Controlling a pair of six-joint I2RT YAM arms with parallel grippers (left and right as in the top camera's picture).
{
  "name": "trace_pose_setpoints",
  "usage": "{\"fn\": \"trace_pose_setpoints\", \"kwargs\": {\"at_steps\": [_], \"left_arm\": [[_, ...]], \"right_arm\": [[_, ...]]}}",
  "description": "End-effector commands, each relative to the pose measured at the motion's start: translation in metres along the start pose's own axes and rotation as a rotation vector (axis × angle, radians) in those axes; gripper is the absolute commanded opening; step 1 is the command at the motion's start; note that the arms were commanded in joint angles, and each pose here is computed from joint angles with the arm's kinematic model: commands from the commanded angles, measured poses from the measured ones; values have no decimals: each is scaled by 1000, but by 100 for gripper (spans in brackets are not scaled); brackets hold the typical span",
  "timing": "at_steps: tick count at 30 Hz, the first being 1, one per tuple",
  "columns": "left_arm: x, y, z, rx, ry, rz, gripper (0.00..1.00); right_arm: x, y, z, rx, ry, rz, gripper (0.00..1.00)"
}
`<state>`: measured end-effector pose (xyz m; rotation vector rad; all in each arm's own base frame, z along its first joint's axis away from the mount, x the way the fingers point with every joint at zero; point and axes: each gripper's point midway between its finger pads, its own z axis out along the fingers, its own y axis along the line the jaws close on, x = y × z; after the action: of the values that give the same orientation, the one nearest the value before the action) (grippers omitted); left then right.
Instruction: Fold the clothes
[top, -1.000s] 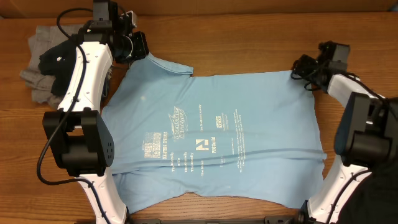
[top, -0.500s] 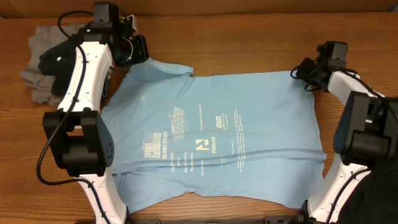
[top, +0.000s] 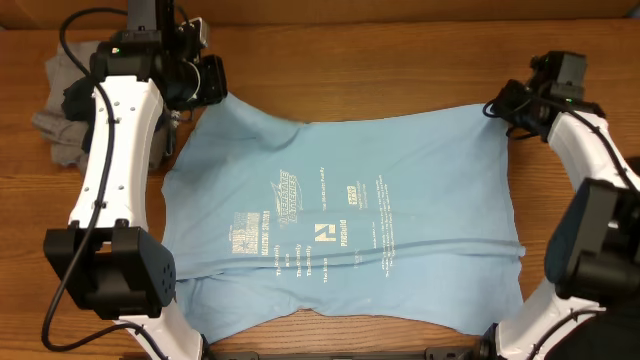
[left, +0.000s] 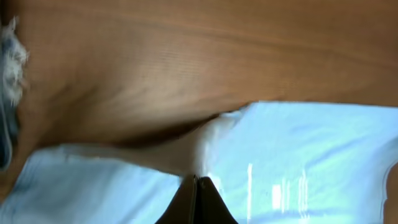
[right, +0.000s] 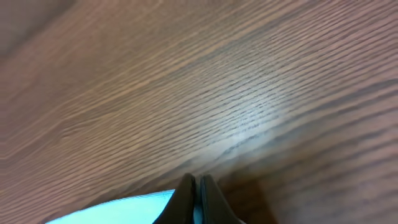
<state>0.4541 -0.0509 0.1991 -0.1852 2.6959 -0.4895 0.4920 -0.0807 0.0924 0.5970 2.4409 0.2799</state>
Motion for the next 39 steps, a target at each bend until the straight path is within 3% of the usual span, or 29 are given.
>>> {"fn": "trace_pose_setpoints", "kwargs": {"at_steps": [1, 11, 23, 27, 39], "left_arm": [[6, 0, -8, -19, 17, 20, 4], [45, -3, -41, -42, 117, 15, 4], [105, 6, -65, -102, 339, -33, 4], [119, 17, -79, -179, 379, -32, 4], [124, 17, -93, -200, 358, -17, 4]], "right_arm": [[-15, -2, -22, 15, -42, 43, 4], [21, -31, -28, 90, 112, 140, 4], [61, -43, -45, 95, 291, 222, 4], [71, -46, -57, 114, 336, 239, 4], [94, -65, -77, 254, 416, 246, 4]]}}
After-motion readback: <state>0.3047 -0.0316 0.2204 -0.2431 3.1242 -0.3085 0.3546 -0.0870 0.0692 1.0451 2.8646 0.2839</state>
